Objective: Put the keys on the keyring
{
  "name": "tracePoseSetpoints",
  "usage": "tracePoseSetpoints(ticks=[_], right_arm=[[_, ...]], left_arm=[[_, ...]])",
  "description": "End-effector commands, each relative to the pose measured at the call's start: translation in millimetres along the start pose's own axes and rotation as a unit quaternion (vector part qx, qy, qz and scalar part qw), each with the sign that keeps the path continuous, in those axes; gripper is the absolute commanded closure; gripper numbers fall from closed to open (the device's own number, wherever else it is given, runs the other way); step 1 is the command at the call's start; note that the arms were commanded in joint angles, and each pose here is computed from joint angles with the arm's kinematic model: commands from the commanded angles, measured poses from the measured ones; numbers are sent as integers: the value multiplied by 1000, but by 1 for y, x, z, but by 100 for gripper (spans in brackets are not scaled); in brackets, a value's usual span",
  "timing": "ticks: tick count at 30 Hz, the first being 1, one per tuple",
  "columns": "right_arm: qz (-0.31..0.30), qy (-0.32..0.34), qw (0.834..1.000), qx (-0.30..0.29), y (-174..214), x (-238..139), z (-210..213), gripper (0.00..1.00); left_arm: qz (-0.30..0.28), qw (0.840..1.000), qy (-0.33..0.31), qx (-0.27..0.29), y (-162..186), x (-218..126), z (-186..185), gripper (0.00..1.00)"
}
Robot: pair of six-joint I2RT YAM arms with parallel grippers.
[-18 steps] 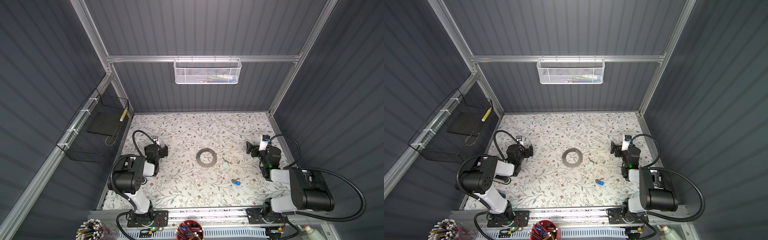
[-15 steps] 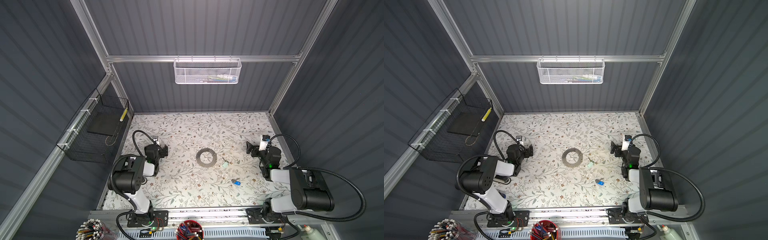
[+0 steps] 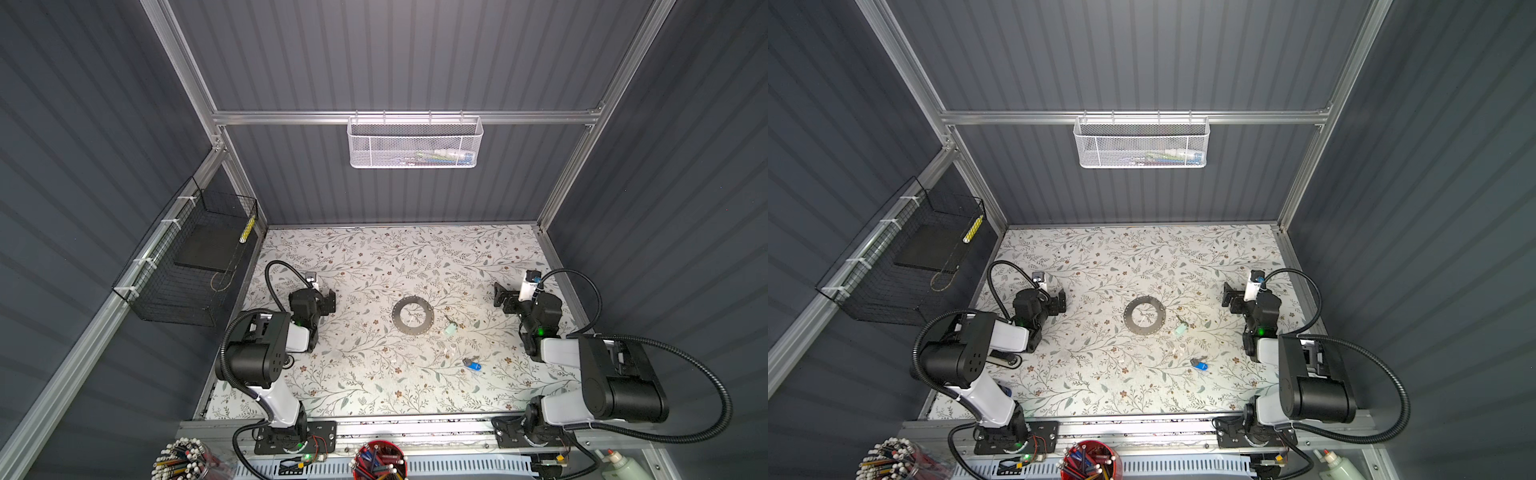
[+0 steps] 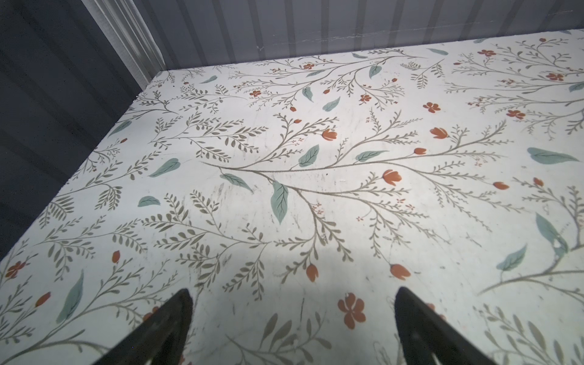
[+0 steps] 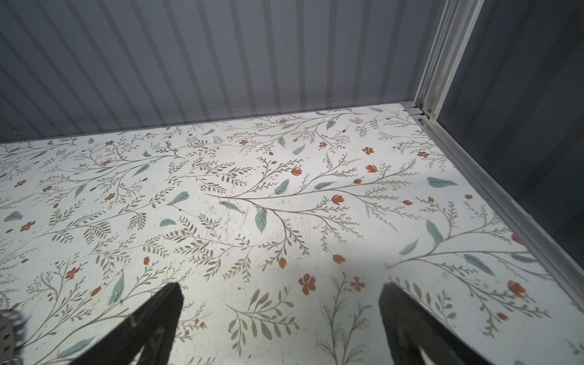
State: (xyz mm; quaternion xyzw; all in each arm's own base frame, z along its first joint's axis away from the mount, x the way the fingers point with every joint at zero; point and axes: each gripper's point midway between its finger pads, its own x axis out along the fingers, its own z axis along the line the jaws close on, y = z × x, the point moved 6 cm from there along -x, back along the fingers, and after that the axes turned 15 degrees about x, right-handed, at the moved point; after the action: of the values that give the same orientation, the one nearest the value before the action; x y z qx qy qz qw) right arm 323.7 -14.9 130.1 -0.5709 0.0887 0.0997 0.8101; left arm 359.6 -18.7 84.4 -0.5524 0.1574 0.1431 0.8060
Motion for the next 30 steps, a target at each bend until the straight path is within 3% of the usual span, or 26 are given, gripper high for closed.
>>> tracePoseSetpoints(ticks=[1, 7, 12, 18, 22, 27, 30], right_arm=[[-9, 15, 1000, 5, -6, 4, -4, 1], [-41, 14, 999, 3, -13, -10, -1, 2], [-23, 24, 999, -3, -42, -26, 13, 9], [52, 40, 998, -17, -60, -39, 39, 18], [137, -12, 989, -45, -47, -43, 73, 35], [244, -71, 962, -97, -7, -43, 120, 47], [285, -85, 946, -130, 13, -45, 142, 55]], left_arm=[[-6, 1000, -5, -7, -3, 1, 2, 0], [-11, 999, -31, -18, -8, -3, 10, 0], [-19, 1000, 11, 3, -28, -12, 7, 0], [-22, 997, 71, 9, -59, -30, 0, 0], [-2, 994, 108, 32, -79, -41, -16, 0], [26, 980, 182, 70, -97, -57, -50, 1], [45, 978, 196, 61, -96, -61, -57, 4]])
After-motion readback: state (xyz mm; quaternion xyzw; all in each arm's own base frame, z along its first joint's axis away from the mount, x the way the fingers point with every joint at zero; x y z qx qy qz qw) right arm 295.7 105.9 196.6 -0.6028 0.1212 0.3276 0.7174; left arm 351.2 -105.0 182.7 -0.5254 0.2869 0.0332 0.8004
